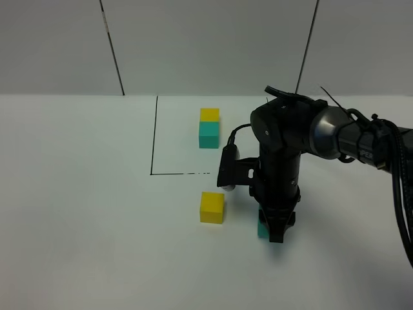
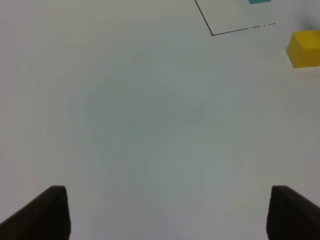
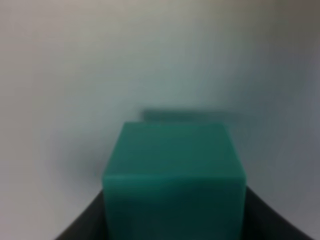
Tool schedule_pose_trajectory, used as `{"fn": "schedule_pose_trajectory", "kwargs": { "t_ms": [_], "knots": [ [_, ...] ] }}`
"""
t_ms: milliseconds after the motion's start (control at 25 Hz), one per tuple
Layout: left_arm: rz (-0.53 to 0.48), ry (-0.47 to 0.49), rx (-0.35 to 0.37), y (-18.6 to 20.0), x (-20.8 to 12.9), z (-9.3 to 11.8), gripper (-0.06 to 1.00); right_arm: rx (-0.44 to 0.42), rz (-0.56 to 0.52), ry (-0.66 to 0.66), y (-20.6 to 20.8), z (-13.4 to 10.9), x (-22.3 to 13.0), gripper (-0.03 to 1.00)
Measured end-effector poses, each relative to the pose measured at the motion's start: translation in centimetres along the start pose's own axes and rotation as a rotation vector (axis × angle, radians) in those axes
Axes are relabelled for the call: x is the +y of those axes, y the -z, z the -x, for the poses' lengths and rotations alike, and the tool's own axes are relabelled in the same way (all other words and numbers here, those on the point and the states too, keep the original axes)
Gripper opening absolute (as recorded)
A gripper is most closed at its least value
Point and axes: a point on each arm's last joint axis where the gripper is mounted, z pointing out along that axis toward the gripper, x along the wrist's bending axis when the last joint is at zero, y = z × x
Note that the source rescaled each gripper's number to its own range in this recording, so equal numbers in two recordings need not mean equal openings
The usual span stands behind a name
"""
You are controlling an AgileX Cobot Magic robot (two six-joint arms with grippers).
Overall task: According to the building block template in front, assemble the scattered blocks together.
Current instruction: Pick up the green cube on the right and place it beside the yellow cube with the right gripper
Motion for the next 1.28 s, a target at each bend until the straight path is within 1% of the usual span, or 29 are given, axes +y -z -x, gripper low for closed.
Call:
{"fn": "schedule_pose_trajectory", "kwargs": {
  "t_ms": [240, 400, 760, 960, 1280],
  "knots": [
    [0.0, 0.0, 0.0, 0.0, 0.0, 0.0, 0.91, -0.057, 0.053, -0.017, 1.0, 1.4, 1.2, 0.0],
    [0.0, 0.0, 0.0, 0.0, 0.0, 0.0, 0.91, -0.051, 0.067, -0.024, 0.6, 2.0, 1.9, 0.0],
    [0.0, 0.0, 0.0, 0.0, 0.0, 0.0, 0.91, -0.026, 0.054, 0.002, -0.4, 1.2, 3.0, 0.0],
    [0.0, 0.0, 0.0, 0.0, 0.0, 0.0, 0.91, -0.004, 0.065, -0.01, -1.4, 1.0, 3.5, 0.0],
    [0.0, 0.0, 0.0, 0.0, 0.0, 0.0, 0.91, -0.011, 0.074, -0.016, -1.4, 1.0, 3.7, 0.0]
  ]
}}
